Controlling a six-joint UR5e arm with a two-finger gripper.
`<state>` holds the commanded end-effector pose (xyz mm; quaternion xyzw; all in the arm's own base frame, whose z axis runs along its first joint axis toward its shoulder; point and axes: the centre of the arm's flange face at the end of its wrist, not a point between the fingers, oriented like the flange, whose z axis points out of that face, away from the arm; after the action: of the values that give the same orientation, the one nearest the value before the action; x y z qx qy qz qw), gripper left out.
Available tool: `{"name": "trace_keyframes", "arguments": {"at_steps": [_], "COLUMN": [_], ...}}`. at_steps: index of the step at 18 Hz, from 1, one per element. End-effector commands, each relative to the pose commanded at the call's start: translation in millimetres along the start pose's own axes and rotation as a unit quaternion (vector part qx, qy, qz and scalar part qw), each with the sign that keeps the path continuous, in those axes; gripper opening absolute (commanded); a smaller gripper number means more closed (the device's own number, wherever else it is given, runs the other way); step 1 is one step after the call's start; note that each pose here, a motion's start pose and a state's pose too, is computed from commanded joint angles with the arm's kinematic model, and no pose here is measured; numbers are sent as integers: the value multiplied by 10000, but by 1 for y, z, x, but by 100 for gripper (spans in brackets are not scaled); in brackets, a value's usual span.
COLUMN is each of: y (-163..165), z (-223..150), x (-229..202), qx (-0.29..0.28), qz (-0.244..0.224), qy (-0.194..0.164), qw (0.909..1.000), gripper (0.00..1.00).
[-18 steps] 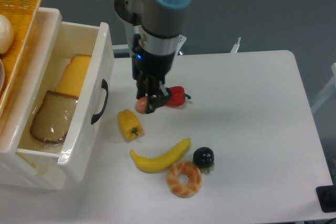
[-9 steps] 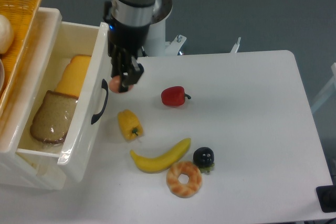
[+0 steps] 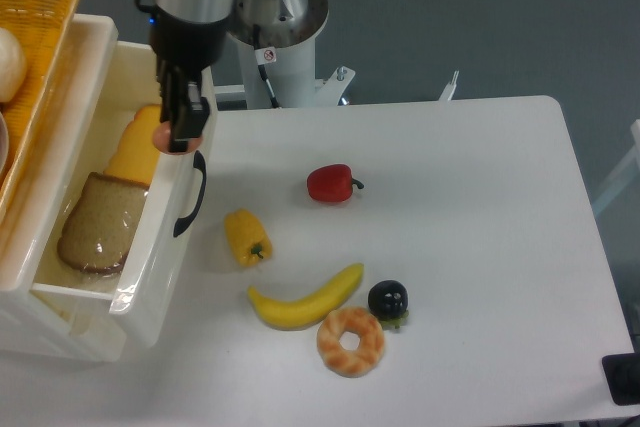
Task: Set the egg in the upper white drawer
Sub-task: 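Lift the egg and carry it over the open white drawer, then lower the egg into the drawer beside the cheese slice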
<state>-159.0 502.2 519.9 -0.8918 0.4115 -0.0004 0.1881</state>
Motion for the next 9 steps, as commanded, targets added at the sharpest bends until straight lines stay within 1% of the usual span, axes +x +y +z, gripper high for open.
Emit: {"name": "trace_keyframes", "arguments": {"at_steps": [4,9], "y": [-10,-6], "z": [14,30], "x": [11,17], "qx": [-3,-36], "qz": [114,96], "qy": [202,374], "qw": [9997,9992], "gripper": [14,15]}}
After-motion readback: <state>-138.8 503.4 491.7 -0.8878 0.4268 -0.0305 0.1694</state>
